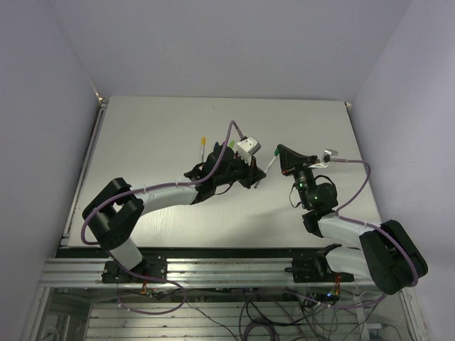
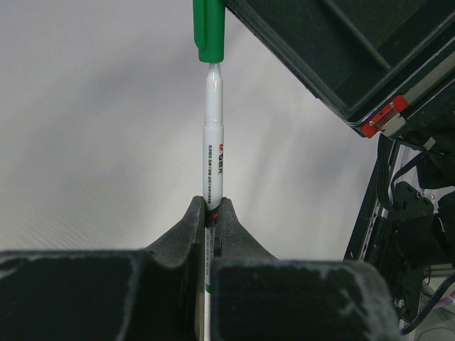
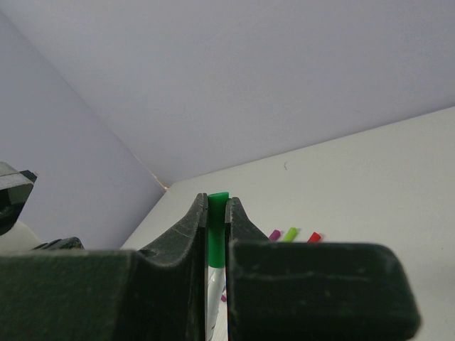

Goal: Insert the pens into the pen caps

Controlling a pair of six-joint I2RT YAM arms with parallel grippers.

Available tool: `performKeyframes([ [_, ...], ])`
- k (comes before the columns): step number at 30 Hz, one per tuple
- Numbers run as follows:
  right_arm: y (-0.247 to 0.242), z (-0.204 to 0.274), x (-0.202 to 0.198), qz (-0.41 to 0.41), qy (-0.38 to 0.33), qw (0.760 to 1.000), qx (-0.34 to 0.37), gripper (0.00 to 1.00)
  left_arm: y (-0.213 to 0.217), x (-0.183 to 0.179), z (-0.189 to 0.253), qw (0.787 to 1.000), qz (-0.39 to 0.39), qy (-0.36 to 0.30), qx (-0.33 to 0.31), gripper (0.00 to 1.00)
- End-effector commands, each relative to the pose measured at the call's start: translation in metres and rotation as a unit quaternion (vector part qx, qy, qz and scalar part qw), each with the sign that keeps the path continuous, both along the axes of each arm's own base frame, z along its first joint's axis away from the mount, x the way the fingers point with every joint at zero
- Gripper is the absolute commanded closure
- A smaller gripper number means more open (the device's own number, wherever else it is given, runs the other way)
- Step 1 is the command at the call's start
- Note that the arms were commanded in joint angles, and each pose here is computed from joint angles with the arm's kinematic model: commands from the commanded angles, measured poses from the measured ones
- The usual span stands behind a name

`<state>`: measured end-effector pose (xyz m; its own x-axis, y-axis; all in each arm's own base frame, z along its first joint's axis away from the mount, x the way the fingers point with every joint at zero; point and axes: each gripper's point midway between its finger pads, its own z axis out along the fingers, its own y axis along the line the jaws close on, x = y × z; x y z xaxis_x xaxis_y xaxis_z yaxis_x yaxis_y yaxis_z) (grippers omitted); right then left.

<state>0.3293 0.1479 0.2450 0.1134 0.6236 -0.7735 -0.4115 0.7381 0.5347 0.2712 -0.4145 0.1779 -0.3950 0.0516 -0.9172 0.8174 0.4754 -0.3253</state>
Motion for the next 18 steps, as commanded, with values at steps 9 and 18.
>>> performKeyframes([
  [9, 0.000, 0.000, -0.006, 0.007, -0.003, 1.000, 0.008, 1.00, 0.002, 0.005, 0.020, 0.999, 0.010, -0.021, -0.032, 0.93],
  [18, 0.005, -0.003, -0.006, 0.022, 0.003, 1.000, 0.010, 1.00, -0.001, 0.008, 0.027, 0.999, 0.009, -0.024, -0.046, 0.93],
])
